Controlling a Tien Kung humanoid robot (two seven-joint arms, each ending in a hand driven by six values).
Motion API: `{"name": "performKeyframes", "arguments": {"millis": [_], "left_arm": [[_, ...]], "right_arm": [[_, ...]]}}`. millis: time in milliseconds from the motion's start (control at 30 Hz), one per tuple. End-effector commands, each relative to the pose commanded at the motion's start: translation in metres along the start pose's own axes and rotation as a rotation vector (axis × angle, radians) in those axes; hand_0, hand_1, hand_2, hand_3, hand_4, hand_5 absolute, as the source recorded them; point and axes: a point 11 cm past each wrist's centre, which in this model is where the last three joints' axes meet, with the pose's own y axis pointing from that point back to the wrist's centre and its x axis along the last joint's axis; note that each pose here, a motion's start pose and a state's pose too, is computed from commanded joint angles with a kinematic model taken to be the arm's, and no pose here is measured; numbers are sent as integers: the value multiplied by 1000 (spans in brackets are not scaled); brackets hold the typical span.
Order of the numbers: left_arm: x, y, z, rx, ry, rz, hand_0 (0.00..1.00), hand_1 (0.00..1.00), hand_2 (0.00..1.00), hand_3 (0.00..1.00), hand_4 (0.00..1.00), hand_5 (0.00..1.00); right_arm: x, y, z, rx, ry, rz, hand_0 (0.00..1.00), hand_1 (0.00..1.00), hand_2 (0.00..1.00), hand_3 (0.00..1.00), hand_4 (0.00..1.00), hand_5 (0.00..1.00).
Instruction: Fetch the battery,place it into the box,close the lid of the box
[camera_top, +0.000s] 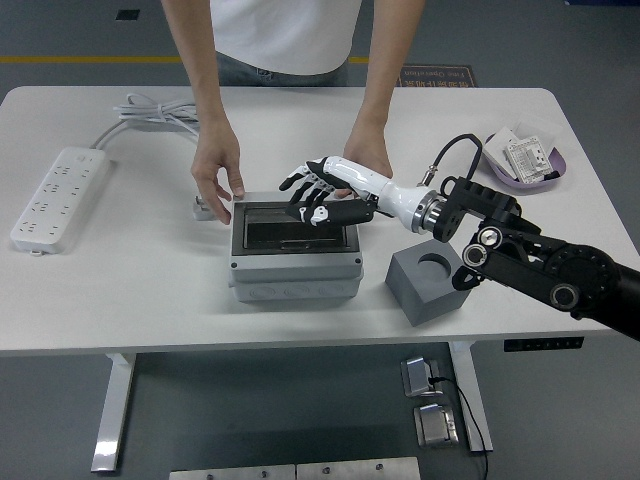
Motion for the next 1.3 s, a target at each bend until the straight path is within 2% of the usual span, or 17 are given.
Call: {"name": "performKeyframes", "arguments": {"millis": [67,167,267,333,400,467,533,600,700,733,833,900,967,1133,1167,1300], "left_arm": [[0,0,-3,5,3,0,640,709,662,683,693,190],[1,0,-10,17,6,2,639,710,662,683,693,192],[0,0,-17,28,15,1,639,710,662,683,693,192],[-1,0,-21,35,21,-2,639,710,662,683,693,192],[-2,0,-24,41,23,-4,639,709,662,684,693,191],[-3,0,-28,45,29,-5,639,709,662,684,693,191],[-4,0,-30,48,33,-6,639,709,662,684,693,191],[-6,0,-32,51,35,-7,640,709,662,685,693,190],[-7,0,-34,55,37,-8,640,709,662,685,693,190],[-7,0,-34,55,37,-9,641,709,663,684,693,192],[-7,0,-34,53,37,-9,641,709,663,684,693,192],[-8,0,-33,51,37,-9,641,709,663,684,693,192],[-9,0,-32,50,35,-10,640,710,663,685,694,194],[-10,0,-33,51,32,-12,640,710,663,685,694,194],[-10,0,-33,52,32,-12,641,709,663,685,695,193],[-12,0,-33,54,38,-13,641,709,663,685,695,193]], "right_arm": [[2,9,1,-12,7,0,548,551,617,712,700,446],[-3,18,-3,-27,-8,-21,542,545,609,711,698,443],[-22,22,-12,-33,-50,-57,542,545,609,711,698,443],[-29,28,-17,-21,-99,-47,542,545,609,711,698,443],[-23,39,-24,39,-168,26,536,538,605,711,701,438],[-12,52,-31,129,-265,145,536,538,605,711,701,438],[0,65,-27,182,-343,259,536,538,605,711,701,438],[12,81,-11,217,-443,401,528,533,605,688,707,447],[27,108,26,227,-576,616,528,533,605,688,707,447],[30,119,39,229,-614,682,518,532,603,654,705,467],[39,142,66,248,-696,806,518,532,603,654,705,467],[46,151,80,252,-749,839,518,532,603,654,705,467],[54,158,93,223,-764,843,507,510,566,617,711,473],[66,170,121,144,-774,829,507,510,566,617,711,473],[67,172,127,126,-775,829,495,519,560,619,771,648],[68,179,145,65,-784,833,495,519,560,619,771,648]]}}
